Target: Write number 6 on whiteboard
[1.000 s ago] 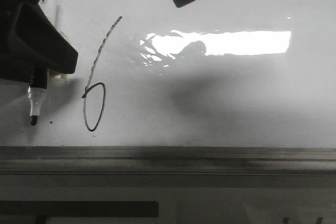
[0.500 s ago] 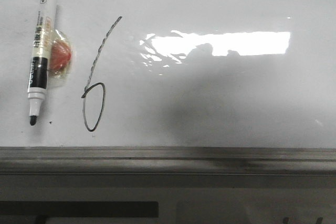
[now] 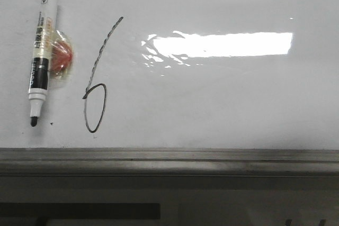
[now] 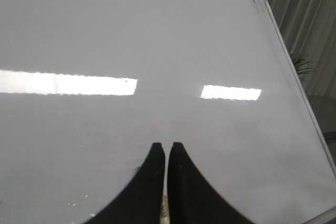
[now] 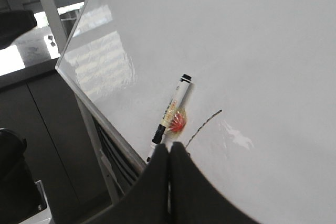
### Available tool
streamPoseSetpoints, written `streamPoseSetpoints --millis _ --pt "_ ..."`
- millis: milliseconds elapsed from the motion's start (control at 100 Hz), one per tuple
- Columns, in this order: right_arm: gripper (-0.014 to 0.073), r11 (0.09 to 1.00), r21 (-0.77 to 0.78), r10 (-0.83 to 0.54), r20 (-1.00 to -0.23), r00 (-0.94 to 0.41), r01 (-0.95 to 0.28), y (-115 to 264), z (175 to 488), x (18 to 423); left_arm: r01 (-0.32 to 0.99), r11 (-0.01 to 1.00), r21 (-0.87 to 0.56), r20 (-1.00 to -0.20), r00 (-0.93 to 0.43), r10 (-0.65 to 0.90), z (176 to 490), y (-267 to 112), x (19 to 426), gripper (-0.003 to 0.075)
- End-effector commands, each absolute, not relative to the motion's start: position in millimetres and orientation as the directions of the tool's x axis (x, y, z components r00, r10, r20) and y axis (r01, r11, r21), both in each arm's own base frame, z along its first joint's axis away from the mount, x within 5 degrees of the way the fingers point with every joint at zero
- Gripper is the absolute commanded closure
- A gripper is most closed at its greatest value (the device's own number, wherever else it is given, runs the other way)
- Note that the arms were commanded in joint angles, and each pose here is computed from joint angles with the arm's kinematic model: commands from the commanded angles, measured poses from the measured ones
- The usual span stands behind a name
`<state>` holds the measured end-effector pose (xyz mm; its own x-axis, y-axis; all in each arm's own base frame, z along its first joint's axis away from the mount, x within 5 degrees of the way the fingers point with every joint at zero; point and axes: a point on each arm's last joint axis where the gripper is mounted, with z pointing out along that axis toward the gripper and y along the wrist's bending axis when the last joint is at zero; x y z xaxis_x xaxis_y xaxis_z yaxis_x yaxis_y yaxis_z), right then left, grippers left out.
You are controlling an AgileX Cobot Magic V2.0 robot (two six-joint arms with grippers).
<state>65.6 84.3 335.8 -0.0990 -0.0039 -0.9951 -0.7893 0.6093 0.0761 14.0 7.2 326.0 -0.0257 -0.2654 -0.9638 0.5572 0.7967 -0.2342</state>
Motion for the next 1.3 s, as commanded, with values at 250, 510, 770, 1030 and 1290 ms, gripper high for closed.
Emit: streamPoseSetpoints --millis 250,510,770,1030,1290 --pt "0.0658 0.628 0.06 0.136 -0.99 0.034 -0.776 47.2 294.6 37.8 0.554 0.812 -0.186 -0.982 -0.086 -0.166 277.2 -9.4 30.0 0.0739" --pt "0.0658 0.625 0.059 0.127 -0.992 0.026 -0.778 45.6 285.0 35.9 0.547 0.817 -0.181 -0.983 -0.122 -0.136 262.6 -13.0 33.8 0.0739" --pt "0.0658 0.625 0.059 0.127 -0.992 0.026 -0.778 45.6 285.0 35.9 0.545 0.819 -0.179 -0.983 -0.125 -0.132 261.8 -12.9 34.1 0.0739" --pt "0.0659 0.625 0.059 0.127 -0.992 0.026 -0.778 45.6 285.0 35.9 0.544 0.82 -0.179 -0.983 -0.127 -0.13 261.5 -12.8 34.1 0.0739" --pt "0.0659 0.625 0.059 0.127 -0.992 0.026 -0.778 45.6 285.0 35.9 0.553 0.817 -0.163 -0.984 -0.156 -0.091 257.5 -14.1 32.9 0.0739"
